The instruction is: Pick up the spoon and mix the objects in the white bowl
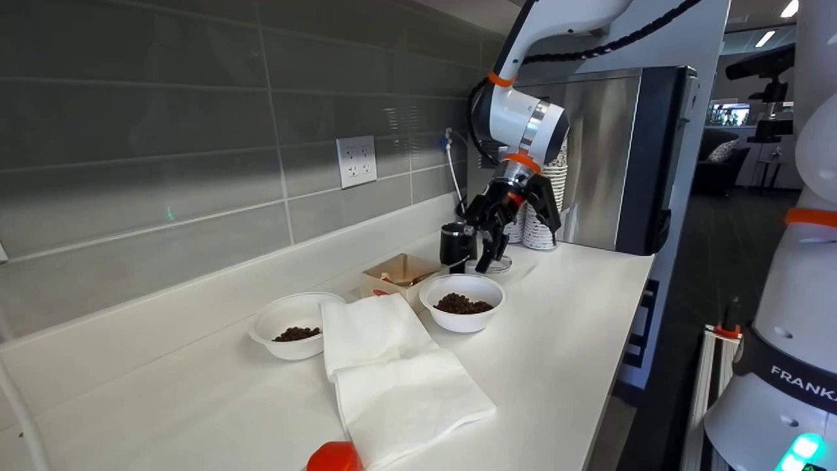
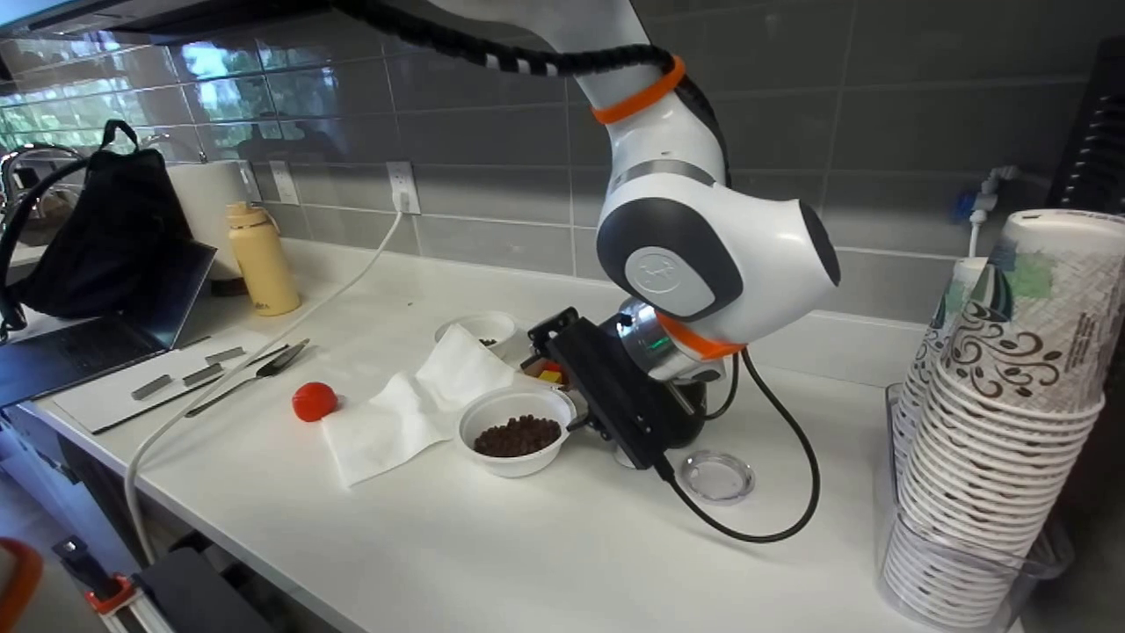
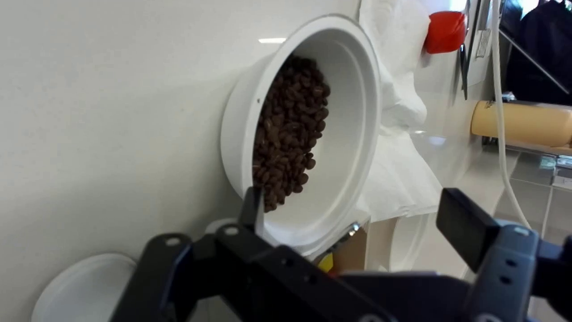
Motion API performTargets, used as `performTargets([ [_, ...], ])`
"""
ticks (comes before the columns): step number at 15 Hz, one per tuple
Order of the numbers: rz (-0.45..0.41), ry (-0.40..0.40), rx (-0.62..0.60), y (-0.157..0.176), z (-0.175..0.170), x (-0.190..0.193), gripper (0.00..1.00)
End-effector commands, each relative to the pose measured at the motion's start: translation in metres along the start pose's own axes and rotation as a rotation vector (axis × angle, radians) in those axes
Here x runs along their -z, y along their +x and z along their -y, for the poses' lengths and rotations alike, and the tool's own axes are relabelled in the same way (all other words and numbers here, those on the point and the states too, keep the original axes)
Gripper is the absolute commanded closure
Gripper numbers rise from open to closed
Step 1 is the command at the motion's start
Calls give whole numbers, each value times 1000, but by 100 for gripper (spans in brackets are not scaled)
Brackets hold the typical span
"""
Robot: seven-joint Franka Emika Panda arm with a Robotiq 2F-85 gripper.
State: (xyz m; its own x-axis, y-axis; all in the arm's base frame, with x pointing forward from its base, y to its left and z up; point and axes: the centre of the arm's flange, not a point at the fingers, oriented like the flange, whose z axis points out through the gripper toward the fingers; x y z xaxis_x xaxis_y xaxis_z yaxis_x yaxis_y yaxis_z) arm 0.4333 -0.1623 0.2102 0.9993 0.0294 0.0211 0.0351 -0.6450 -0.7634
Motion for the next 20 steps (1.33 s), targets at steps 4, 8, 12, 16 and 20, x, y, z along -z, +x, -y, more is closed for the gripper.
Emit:
performTargets([
  [4, -26, 37, 26, 23, -9, -1, 0],
  [8, -36, 42, 27, 31, -11, -2, 0],
  [12, -33, 59, 28, 39, -8, -7, 0],
  [16, -21, 68, 31, 40, -6, -7, 43],
  [20, -33, 64, 27, 37, -8, -2, 74],
])
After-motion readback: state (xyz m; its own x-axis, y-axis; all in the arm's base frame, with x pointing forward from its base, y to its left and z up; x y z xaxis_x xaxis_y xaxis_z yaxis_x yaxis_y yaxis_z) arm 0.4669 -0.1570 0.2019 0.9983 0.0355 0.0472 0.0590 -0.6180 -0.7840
